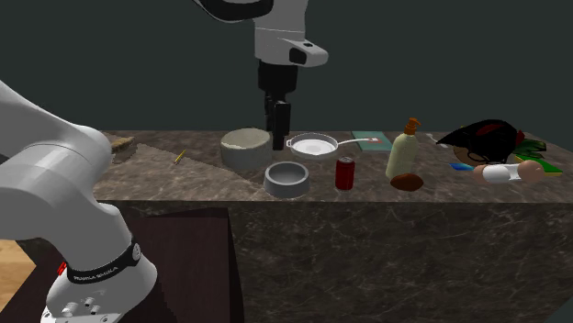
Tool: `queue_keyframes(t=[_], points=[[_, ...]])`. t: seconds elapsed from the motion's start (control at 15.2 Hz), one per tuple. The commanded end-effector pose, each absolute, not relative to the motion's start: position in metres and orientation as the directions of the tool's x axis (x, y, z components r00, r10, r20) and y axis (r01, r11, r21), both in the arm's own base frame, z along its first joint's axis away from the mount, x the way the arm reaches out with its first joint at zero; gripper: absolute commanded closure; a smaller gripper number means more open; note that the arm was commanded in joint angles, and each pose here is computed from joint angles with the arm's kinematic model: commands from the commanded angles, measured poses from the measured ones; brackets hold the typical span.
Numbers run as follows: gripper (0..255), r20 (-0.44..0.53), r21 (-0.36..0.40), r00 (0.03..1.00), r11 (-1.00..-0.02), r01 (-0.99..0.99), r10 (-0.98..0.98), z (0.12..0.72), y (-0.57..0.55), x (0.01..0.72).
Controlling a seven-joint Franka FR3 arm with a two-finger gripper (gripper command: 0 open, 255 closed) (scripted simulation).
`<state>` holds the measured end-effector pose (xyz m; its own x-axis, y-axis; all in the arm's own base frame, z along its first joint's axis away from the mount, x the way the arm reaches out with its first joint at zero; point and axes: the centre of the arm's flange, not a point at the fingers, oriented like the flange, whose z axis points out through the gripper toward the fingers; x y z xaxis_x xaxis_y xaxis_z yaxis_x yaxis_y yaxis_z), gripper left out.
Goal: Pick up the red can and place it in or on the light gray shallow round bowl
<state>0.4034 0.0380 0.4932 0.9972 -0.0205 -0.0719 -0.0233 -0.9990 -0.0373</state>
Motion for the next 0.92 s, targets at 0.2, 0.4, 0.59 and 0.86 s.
queue_keyframes(t=[0.2, 0.4, 0.59, 0.86], points=[[0, -0.06, -0.033, 0.998, -0.999, -0.025, -0.023, 0.461, 0.066, 0.455], [0, -0.053, -0.03, 0.998, -0.999, -0.026, -0.024, 0.443, 0.083, 0.485], [0, -0.046, -0.027, 0.999, -0.999, -0.027, -0.025, 0.425, 0.099, 0.515], [0, -0.038, -0.023, 0.999, -0.999, -0.028, -0.027, 0.401, 0.121, 0.555]])
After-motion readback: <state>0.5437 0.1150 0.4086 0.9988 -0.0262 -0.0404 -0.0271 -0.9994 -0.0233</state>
